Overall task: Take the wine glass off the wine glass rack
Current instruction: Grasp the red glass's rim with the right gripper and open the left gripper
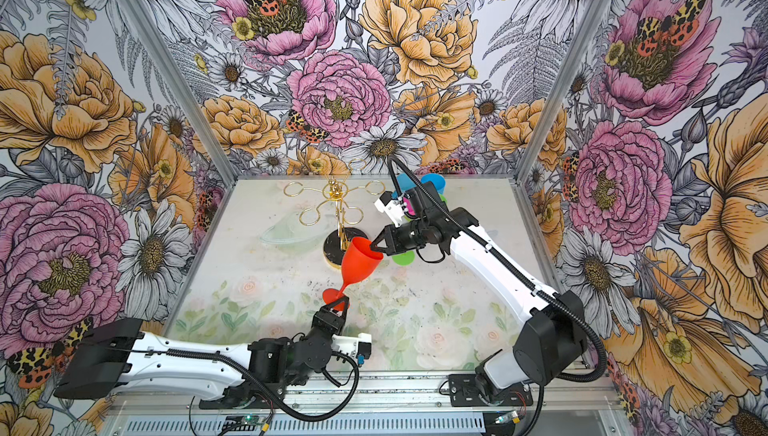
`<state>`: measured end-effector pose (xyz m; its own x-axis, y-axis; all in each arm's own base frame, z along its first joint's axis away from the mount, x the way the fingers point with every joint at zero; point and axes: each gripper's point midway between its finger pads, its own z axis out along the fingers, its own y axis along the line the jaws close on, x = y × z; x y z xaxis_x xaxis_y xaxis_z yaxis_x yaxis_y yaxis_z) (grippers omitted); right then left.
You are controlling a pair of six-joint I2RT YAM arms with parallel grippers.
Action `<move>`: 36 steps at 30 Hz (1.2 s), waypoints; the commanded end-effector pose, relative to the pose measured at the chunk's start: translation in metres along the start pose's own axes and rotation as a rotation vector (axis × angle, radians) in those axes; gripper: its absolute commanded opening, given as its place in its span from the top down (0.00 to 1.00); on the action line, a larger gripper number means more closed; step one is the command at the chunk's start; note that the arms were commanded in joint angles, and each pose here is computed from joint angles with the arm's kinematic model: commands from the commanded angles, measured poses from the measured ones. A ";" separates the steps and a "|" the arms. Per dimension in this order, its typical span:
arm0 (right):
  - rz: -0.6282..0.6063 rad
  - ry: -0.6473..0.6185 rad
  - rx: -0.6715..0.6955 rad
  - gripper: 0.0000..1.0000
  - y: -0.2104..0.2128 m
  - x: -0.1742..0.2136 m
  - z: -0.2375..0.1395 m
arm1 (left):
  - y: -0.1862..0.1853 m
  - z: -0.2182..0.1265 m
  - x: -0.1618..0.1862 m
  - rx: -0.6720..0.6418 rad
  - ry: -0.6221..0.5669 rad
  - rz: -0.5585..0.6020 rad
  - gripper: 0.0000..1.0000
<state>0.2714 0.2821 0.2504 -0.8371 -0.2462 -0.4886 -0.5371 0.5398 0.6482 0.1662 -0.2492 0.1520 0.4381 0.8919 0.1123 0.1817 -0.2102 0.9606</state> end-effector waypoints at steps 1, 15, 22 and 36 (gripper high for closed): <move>-0.049 -0.059 0.033 1.00 0.003 -0.009 -0.016 | -0.004 -0.002 -0.003 0.000 -0.017 -0.047 0.55; -0.160 -0.198 0.272 1.00 -0.018 -0.018 -0.056 | 0.028 -0.013 -0.023 0.022 -0.119 -0.440 0.29; -0.210 -0.205 0.388 1.00 -0.035 0.000 -0.065 | 0.075 -0.025 -0.014 0.008 -0.122 -0.842 0.11; -0.187 -0.170 0.633 1.00 -0.081 0.031 -0.082 | 0.095 -0.026 0.059 -0.062 -0.031 -1.436 0.08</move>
<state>0.2789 0.1778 0.2278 -0.6986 -0.2685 -0.6632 -0.4905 0.8545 0.1708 0.1839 -0.2161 0.2642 0.0025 0.4042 -0.9147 0.4400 0.8209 0.3640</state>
